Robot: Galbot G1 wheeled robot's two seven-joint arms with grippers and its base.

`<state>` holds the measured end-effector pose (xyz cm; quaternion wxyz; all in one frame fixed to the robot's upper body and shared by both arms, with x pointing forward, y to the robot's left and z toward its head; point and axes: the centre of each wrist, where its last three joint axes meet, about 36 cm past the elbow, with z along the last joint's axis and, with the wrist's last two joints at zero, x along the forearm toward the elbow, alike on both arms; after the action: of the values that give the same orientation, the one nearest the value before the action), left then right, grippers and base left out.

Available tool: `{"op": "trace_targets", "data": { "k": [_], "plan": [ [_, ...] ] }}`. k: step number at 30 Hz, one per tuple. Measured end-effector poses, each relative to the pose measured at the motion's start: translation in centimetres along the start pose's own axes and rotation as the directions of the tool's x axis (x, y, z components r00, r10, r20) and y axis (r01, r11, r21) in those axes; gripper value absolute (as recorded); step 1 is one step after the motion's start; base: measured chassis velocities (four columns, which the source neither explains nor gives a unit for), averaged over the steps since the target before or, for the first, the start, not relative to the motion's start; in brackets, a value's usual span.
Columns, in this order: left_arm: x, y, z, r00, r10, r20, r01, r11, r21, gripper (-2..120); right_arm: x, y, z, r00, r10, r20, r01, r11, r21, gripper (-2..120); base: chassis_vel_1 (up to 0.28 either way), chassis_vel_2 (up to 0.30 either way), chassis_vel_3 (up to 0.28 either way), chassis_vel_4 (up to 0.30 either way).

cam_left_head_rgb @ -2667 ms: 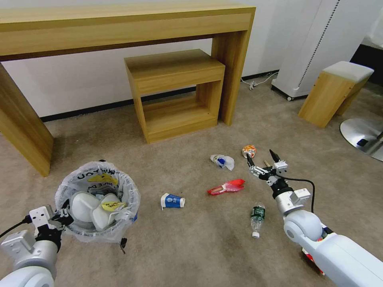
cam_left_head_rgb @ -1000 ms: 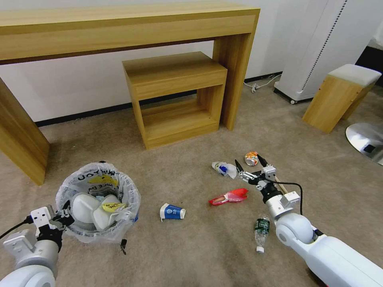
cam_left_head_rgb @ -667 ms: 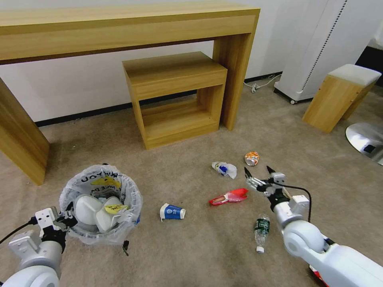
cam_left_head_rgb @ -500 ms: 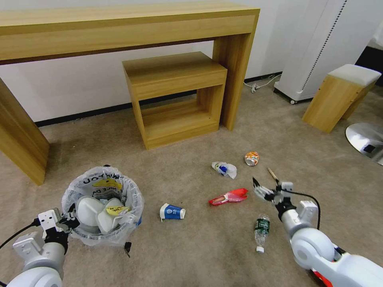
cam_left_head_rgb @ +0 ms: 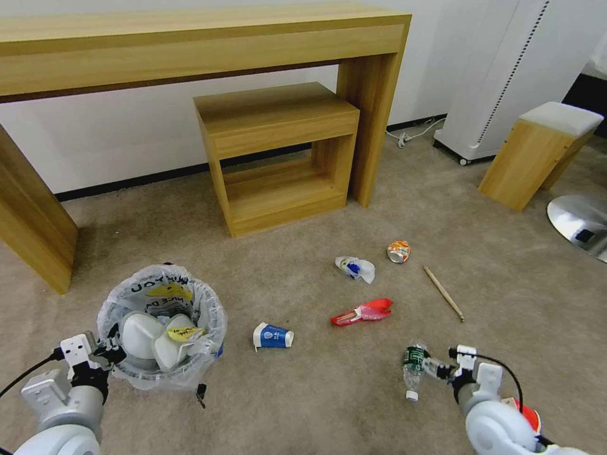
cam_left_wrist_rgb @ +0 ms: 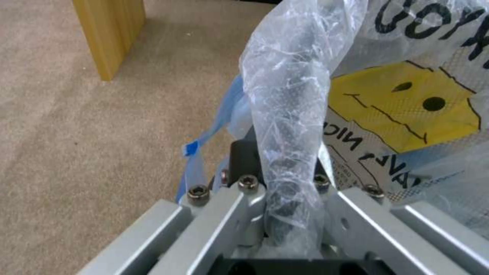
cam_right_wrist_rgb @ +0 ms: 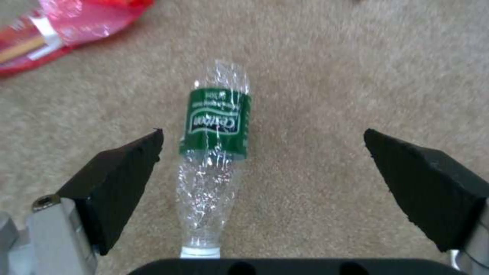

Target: Pick up the trash bin and place the garbage on the floor into it.

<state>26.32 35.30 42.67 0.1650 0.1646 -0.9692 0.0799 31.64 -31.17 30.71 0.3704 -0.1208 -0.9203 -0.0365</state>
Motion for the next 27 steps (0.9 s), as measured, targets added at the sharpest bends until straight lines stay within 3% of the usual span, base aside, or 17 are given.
{"op": "trace_targets", "data": {
  "k": [11, 20, 27],
  "plan": [
    [0.2, -0.1, -0.2, 1.000, 0.005, 0.007, -0.005, 1.000, 0.002, 1, -4.0, 2.0, 3.8, 0.999, -0.002, -0.035, 0.003, 1.000, 0.026, 100, 0.000, 0.000, 0.000, 0.000],
    [0.2, -0.1, -0.3, 1.000, 0.007, 0.010, -0.007, 1.000, 0.002, 1, -6.6, 2.5, 5.7, 1.000, 0.003, -0.009, -0.003, 0.999, 0.052, 96, 0.000, 0.000, 0.000, 0.000],
    [0.3, -0.3, -0.5, 1.000, 0.014, 0.016, -0.014, 1.000, 0.003, 1, -7.5, 2.9, 6.5, 1.000, -0.002, 0.009, 0.002, 0.998, 0.069, 76, 0.000, 0.000, 0.000, 0.000]
  ]
}}
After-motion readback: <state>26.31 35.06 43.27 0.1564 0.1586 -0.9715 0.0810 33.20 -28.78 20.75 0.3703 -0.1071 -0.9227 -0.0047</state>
